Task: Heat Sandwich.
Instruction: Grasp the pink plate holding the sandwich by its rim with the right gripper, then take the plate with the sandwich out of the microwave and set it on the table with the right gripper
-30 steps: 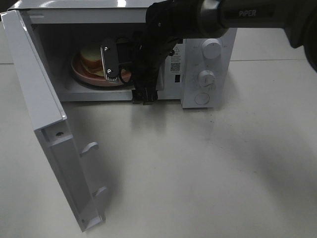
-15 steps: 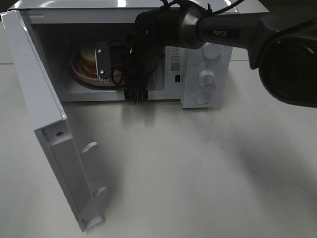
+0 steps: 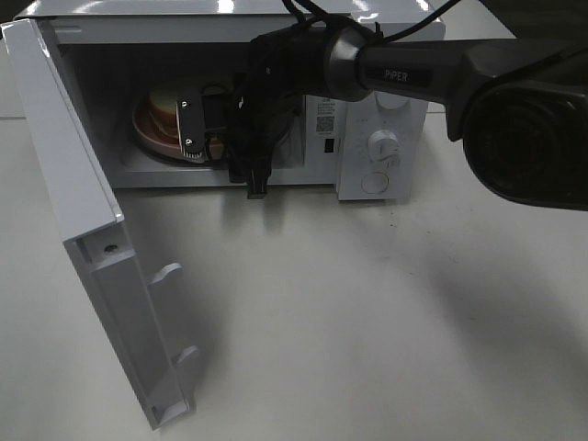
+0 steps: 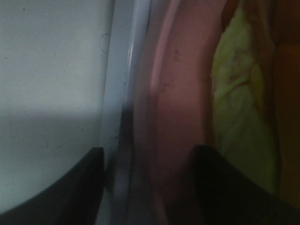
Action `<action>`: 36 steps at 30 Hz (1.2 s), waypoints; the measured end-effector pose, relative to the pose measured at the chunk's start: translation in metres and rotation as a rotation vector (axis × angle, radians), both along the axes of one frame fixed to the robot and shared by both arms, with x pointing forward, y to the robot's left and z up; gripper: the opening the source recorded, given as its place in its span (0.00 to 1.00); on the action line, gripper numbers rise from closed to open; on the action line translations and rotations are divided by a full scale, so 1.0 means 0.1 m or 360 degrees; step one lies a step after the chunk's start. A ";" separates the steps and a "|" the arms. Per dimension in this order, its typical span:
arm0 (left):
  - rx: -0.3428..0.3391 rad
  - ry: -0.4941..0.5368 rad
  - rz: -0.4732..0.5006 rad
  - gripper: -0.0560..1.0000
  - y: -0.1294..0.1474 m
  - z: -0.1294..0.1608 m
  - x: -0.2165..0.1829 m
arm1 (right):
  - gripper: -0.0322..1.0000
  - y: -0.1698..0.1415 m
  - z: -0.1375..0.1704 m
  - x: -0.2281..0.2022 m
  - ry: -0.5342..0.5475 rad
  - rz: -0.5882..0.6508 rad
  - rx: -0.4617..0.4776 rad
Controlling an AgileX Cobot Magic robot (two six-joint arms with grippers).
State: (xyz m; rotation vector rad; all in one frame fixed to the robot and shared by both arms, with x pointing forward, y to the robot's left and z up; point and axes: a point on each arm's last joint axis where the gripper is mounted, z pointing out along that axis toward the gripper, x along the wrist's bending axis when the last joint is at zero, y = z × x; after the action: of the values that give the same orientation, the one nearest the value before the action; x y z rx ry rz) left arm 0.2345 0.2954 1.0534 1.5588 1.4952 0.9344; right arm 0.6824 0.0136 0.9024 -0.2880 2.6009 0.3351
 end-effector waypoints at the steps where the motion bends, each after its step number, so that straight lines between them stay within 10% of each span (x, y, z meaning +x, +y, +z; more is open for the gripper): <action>1: 0.0000 0.0000 0.0000 0.99 0.00 0.00 0.00 | 0.52 0.00 0.01 0.00 0.0012 -0.0003 0.0001; 6: 0.0000 0.0000 0.0000 0.99 0.00 0.00 0.00 | 0.24 0.04 0.08 -0.04 0.0001 0.0022 -0.0002; 36: 0.0000 0.0000 0.0000 0.99 0.00 0.00 0.00 | 0.18 -0.08 0.16 -0.12 -0.0027 0.0246 -0.0131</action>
State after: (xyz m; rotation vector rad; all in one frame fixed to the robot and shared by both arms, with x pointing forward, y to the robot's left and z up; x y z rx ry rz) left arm 0.2345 0.2954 1.0534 1.5588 1.4952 0.9344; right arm 0.6707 0.0052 0.9185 -0.5203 2.5853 0.2780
